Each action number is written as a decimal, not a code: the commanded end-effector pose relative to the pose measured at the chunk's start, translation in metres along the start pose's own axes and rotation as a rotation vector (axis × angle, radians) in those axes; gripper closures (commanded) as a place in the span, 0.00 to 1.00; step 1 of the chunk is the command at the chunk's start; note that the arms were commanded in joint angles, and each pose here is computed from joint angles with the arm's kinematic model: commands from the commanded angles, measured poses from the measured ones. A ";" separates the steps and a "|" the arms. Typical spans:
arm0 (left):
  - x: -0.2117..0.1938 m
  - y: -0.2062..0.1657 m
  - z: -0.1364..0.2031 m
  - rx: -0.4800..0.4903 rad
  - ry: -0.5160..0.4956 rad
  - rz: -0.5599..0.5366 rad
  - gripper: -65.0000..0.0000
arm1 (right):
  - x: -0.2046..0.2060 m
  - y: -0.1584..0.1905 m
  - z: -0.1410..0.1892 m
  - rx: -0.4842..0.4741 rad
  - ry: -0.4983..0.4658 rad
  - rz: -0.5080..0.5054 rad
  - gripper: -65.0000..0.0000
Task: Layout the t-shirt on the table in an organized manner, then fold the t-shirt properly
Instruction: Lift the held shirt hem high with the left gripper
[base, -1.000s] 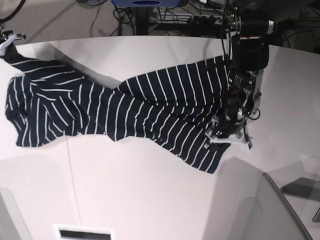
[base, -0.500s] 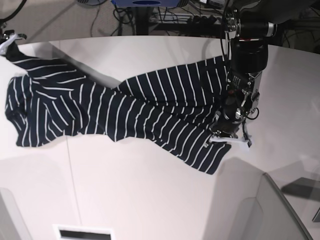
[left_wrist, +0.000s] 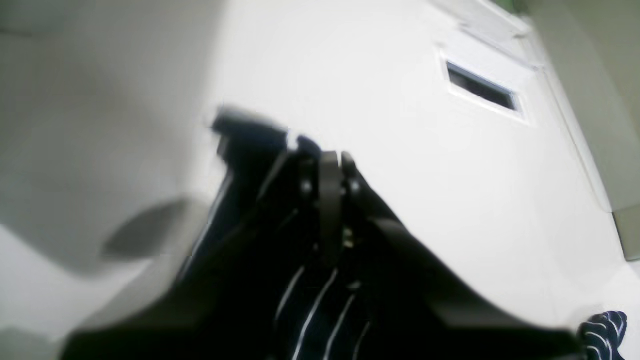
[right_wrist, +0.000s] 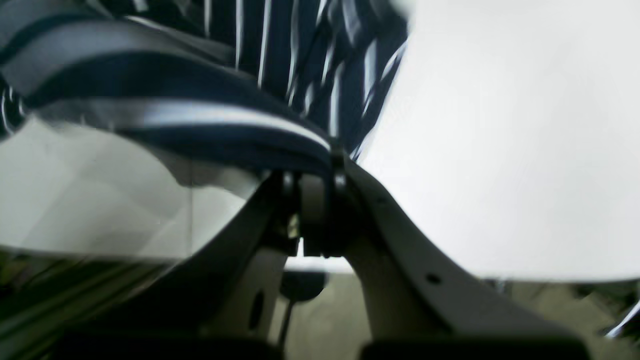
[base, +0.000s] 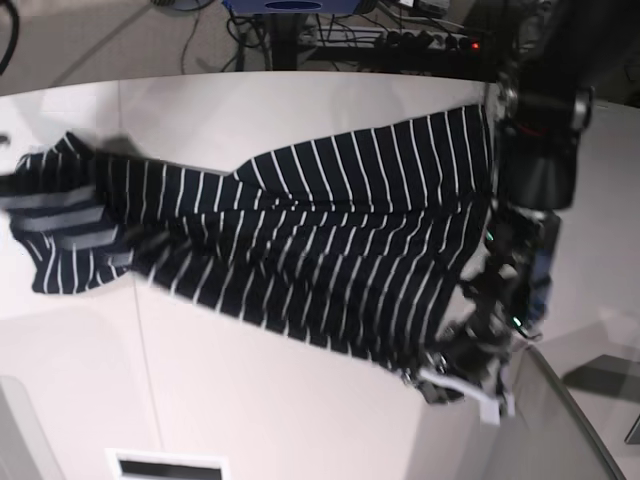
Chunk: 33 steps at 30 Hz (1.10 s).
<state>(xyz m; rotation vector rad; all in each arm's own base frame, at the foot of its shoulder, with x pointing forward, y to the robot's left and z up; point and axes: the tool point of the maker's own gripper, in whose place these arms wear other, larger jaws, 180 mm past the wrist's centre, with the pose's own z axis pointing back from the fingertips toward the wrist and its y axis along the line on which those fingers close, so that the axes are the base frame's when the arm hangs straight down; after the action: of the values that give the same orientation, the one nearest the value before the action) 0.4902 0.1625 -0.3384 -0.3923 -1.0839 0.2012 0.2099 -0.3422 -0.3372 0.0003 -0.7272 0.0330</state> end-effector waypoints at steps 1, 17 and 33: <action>0.035 -0.010 -0.001 -0.025 -0.065 -0.017 1.00 | 0.030 -0.011 0.007 -0.028 -0.062 0.042 1.00; 0.191 -0.042 0.012 -0.071 -0.309 -0.119 1.00 | 0.205 -0.053 0.009 -0.052 -0.330 0.105 1.00; 0.330 -0.108 0.056 -0.162 -0.560 -0.169 1.00 | 0.331 -0.089 0.102 -0.158 -0.643 0.127 1.00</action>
<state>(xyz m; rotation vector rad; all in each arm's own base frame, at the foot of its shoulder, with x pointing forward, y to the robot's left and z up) 0.5899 0.1812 -0.0471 -0.4074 -1.5684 0.0613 0.3977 -0.4117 -0.0675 -0.1421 -1.3111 0.1104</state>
